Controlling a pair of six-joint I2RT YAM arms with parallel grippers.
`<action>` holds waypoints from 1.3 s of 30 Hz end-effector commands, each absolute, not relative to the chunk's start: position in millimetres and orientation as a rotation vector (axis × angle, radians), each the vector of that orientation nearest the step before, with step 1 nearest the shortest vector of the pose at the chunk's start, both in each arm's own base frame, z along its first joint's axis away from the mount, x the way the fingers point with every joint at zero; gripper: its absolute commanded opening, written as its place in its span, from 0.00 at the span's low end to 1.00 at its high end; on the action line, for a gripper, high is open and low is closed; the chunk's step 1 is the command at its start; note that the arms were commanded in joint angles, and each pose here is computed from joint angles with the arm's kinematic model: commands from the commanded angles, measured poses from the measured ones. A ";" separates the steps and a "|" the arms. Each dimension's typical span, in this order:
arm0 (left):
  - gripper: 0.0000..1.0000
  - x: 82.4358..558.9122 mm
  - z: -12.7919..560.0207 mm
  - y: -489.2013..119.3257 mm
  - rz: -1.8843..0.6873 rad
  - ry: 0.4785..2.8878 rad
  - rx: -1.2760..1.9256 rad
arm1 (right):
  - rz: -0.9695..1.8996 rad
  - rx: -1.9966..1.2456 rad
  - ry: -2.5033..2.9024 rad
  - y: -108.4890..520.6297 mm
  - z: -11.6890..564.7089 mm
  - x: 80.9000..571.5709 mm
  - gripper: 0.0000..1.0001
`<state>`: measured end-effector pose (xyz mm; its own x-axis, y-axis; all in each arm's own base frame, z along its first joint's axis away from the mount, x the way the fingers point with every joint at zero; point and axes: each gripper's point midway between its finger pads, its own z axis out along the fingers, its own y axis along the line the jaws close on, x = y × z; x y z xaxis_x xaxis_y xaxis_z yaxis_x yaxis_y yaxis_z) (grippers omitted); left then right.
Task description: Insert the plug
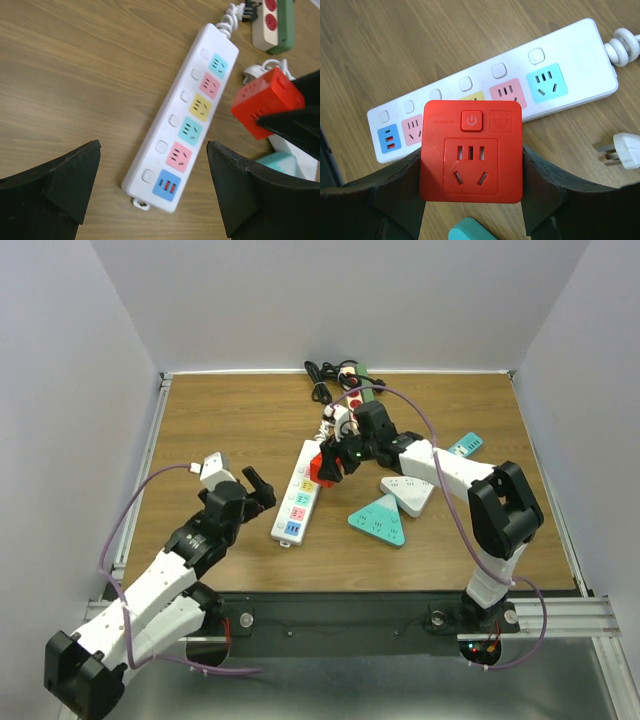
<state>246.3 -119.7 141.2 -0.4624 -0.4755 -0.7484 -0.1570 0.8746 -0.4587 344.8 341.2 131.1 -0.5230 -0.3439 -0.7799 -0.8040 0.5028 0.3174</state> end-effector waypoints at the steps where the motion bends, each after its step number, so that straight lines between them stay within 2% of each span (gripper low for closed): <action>1: 0.99 271.0 141.0 -116.7 -0.407 2.055 -0.350 | 0.858 -1.059 1.893 365.4 159.6 354.0 0.00; 10: 0.99 298.9 135.5 -112.0 -0.439 2.056 -0.310 | 0.854 -1.144 1.800 384.7 153.7 349.4 0.00; 19: 0.99 294.3 113.5 -100.4 -0.418 2.096 -0.332 | 0.847 -1.169 1.761 400.5 145.5 357.0 0.00; 39: 0.99 294.3 112.6 -91.7 -0.399 2.096 -0.324 | 0.844 -1.206 1.757 405.3 128.8 353.2 0.00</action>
<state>289.8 -92.8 103.5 -0.5485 -0.3876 -0.7409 -0.0998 0.9101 -0.4022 346.9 387.8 105.4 -0.3009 -0.4387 -0.8468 -0.9229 0.3578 0.1426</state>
